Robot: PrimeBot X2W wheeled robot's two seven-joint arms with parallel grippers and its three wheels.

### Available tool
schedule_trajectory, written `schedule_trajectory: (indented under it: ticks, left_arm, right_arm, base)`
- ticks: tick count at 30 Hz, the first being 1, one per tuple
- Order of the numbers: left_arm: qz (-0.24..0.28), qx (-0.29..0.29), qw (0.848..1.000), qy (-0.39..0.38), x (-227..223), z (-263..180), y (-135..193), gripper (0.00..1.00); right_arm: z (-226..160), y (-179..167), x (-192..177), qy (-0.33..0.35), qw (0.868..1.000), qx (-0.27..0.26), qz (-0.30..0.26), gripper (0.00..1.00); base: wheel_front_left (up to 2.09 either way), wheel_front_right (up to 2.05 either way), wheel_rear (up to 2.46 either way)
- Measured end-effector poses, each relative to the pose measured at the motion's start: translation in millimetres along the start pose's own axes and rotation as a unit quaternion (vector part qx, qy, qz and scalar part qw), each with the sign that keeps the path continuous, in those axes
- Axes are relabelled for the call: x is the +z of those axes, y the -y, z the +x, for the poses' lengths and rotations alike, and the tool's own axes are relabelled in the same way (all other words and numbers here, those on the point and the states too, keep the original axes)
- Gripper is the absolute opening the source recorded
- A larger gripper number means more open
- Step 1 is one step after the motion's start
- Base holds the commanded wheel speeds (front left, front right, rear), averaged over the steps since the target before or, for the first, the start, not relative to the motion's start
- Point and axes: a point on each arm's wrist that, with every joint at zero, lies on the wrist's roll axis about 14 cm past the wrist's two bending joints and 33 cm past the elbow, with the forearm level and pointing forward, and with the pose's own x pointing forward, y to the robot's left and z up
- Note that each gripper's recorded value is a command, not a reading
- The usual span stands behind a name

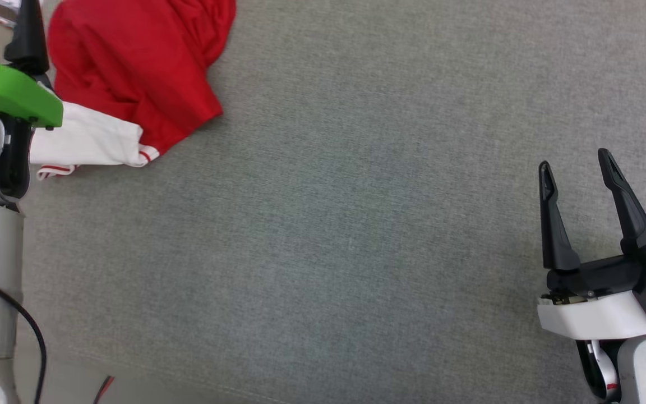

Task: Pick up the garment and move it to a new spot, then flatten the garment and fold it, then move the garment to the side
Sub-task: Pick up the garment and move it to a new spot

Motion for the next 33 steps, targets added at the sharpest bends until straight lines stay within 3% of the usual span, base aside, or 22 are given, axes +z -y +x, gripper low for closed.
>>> schedule_trajectory:
  ticks: [4,7,16,20,23,28,29,30,33]
  left_arm:
    - [-0.008,-0.028,0.991,-0.129,-52.8,7.4,12.5,1.0]
    - [-0.013,-0.038,0.972,-0.231,-88.3,3.7,15.3,1.0]
    - [-0.02,-0.073,0.887,-0.455,-154.8,-27.6,32.1,1.0]
    - [-0.007,-0.078,0.849,-0.523,-180.9,-48.3,34.0,1.0]
    - [-0.002,-0.08,0.834,-0.546,-190.5,-52.7,36.2,1.0]
    - [0.017,-0.088,0.824,-0.56,-198.6,-52.2,40.9,1.0]
    - [0.022,-0.091,0.822,-0.562,-200.0,-52.5,41.5,0.46]
    - [0.025,-0.091,0.82,-0.564,-200.5,-52.8,41.6,0.0]
    - [0.02,-0.094,0.827,-0.554,-196.1,-48.8,44.1,0.0]
  right_arm:
    - [-2.0,7.8,-8.9,-0.01,1.0,-0.01,0.0,1.0]
    - [-2.2,12.0,-13.7,-0.015,1.0,-0.016,0.0,1.0]
    - [-4.3,22.0,-22.8,-0.025,0.999,-0.028,-0.002,1.0]
    - [-5.0,24.7,-24.7,-0.027,0.999,-0.032,-0.003,1.0]
    - [-4.0,26.7,-24.7,-0.026,0.999,-0.033,-0.004,1.0]
    - [-5.6,31.9,-25.9,-0.028,0.999,-0.041,-0.007,1.0]
    - [-6.1,33.2,-26.1,-0.029,0.999,-0.043,-0.007,1.0]
    - [-6.5,34.1,-25.8,-0.029,0.999,-0.044,-0.008,1.0]
    - [-6.7,35.3,-23.2,-0.026,0.999,-0.047,-0.009,1.0]
  base:
    - [0.0,0.0,0.0]
    - [0.0,0.0,0.0]
    - [0.0,0.0,0.0]
    - [0.0,0.0,0.0]
    - [0.0,0.0,0.0]
    - [0.0,0.0,0.0]
    - [0.0,0.0,0.0]
    - [0.0,0.0,0.0]
    - [0.0,0.0,0.0]
